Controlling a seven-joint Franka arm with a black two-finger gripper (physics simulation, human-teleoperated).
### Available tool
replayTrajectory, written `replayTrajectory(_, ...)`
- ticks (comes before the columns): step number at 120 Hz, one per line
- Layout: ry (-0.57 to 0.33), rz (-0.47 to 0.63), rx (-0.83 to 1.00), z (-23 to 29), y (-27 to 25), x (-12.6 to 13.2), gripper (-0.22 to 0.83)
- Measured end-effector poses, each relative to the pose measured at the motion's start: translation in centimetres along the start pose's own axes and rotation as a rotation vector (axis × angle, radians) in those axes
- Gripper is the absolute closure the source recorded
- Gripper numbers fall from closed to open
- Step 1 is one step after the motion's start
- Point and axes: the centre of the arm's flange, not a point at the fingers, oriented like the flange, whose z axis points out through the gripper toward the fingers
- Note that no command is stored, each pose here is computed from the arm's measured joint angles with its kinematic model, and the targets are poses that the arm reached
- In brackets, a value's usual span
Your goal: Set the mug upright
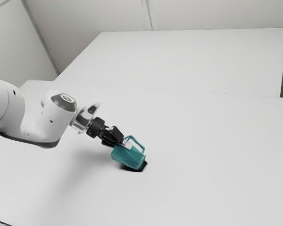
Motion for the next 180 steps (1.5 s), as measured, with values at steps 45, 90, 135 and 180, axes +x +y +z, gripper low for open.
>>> replayTrajectory(45, 0.011, 0.182, 0.029, -2.6, 6.2, 0.9, 0.75)
replayTrajectory(90, -0.228, 0.406, 0.617, -10.2, 10.4, 4.1, 0.76)
replayTrajectory(135, -0.207, 0.287, 0.816, -5.4, 7.1, 4.6, 0.78)
replayTrajectory(180, -0.153, 0.114, 0.829, -4.1, 3.8, 4.4, 0.79)
